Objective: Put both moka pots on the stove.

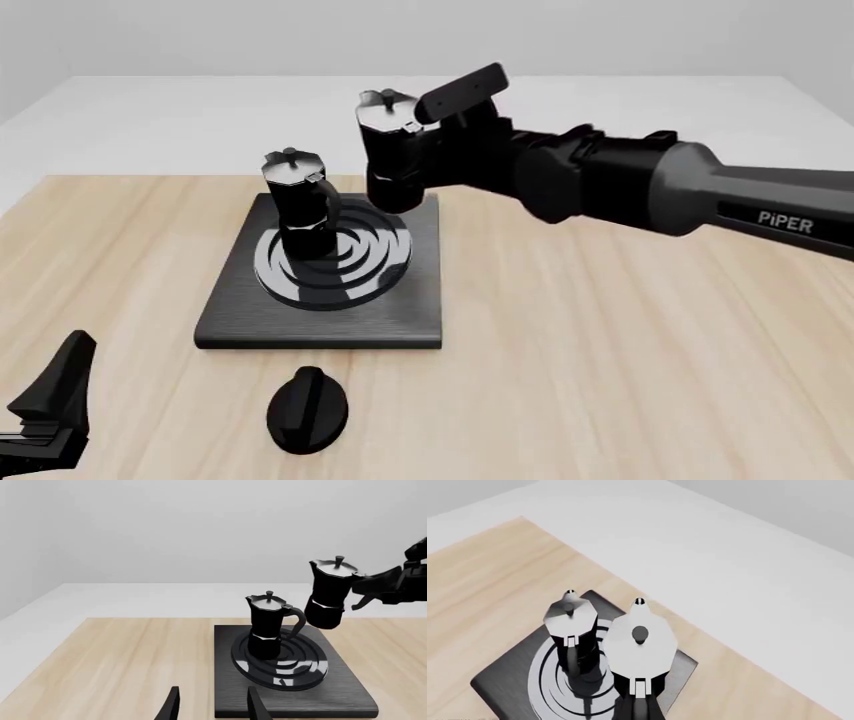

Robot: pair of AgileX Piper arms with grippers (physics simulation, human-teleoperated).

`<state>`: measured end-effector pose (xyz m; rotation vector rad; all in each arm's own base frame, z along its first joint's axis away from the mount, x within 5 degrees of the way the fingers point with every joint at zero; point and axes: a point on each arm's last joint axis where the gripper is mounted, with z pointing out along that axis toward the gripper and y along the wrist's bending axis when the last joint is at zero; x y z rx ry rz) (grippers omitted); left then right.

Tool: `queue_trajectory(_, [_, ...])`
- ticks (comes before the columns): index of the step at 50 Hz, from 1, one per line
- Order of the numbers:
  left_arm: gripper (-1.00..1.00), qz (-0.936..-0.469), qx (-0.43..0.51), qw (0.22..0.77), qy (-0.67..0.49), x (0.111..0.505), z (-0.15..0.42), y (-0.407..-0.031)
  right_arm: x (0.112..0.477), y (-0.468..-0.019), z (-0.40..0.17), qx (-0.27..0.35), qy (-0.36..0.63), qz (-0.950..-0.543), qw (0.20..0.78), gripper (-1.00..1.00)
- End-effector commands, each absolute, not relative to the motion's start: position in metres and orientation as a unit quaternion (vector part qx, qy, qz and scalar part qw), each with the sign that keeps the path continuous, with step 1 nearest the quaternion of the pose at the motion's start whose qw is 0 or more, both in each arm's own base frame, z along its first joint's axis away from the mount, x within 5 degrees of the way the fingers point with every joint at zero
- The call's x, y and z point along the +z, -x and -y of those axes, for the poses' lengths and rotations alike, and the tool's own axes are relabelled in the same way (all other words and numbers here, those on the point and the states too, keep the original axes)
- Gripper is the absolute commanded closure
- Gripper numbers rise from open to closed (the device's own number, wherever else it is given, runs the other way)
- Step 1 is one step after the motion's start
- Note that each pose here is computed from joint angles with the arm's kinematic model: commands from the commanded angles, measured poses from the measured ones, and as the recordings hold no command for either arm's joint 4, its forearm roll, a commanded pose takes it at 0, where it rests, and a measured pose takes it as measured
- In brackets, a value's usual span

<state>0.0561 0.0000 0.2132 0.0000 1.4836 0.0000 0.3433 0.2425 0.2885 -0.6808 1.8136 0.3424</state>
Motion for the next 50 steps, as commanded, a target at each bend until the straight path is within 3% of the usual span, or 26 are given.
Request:
queue_trajectory(1, [-1.00, -0.676, 0.000, 0.737, 0.000, 0.213, 0.000, -0.056, 0.304, -0.338, -0.250, 0.162, 0.284, -0.752, 0.572, 1.00])
queue_trajectory(50, [-1.00, -0.676, 0.000, 0.737, 0.000, 0.213, 0.000, -0.056, 0.273, -0.347, -0.269, 0.176, 0.280, -0.761, 0.558, 1.00])
